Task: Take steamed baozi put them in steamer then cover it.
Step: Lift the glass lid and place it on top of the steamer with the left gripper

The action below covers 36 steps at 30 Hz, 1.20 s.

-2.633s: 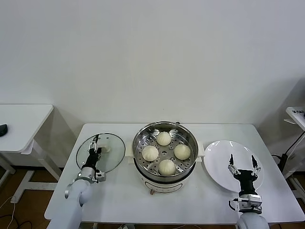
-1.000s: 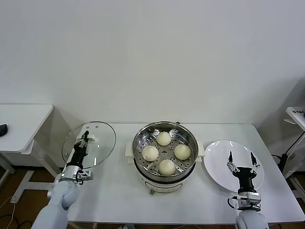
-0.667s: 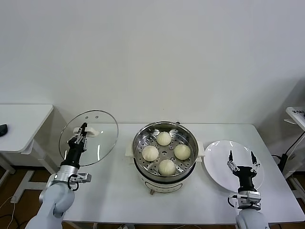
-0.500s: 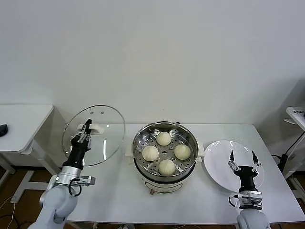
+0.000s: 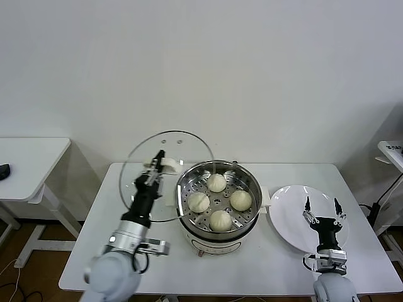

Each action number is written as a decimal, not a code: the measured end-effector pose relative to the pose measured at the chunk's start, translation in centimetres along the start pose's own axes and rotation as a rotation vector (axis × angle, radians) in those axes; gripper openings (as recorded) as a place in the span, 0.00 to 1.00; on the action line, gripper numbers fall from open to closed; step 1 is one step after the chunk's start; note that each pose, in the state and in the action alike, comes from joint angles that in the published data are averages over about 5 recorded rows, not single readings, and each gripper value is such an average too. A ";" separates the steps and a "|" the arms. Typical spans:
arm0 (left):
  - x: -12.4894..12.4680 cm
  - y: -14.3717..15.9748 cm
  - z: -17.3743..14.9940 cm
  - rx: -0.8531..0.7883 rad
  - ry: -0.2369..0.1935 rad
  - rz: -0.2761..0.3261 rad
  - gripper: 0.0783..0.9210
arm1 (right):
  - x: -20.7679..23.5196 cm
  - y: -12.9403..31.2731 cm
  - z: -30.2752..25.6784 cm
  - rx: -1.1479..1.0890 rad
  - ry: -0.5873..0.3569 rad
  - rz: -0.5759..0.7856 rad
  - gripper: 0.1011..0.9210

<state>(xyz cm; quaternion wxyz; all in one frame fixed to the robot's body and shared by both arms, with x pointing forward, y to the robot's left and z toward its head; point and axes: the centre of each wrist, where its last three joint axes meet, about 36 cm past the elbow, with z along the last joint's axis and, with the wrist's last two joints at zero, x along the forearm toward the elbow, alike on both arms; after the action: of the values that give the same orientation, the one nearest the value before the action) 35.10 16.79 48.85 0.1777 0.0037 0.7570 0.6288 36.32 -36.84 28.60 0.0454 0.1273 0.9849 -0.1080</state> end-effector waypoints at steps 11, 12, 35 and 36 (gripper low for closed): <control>-1.6 -2.6 -6.2 -0.019 0.023 0.153 0.13 | -0.2 0.3 0.7 -0.008 0.008 0.007 0.88; -1.7 -2.9 -6.6 -0.022 0.026 0.164 0.13 | -0.3 0.3 0.7 -0.007 0.008 0.008 0.88; -4.2 -6.6 -13.4 -0.047 0.037 0.245 0.13 | -0.6 0.3 1.1 -0.006 0.037 0.019 0.88; -4.3 -6.7 -13.5 -0.049 0.037 0.244 0.13 | -0.6 0.3 1.1 -0.006 0.038 0.020 0.88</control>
<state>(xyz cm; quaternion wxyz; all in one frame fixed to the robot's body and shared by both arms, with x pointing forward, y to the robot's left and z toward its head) 36.89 1.54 45.59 0.0861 0.0798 0.7386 0.6639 37.09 -36.96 27.51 0.0280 0.1388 0.9846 -0.1022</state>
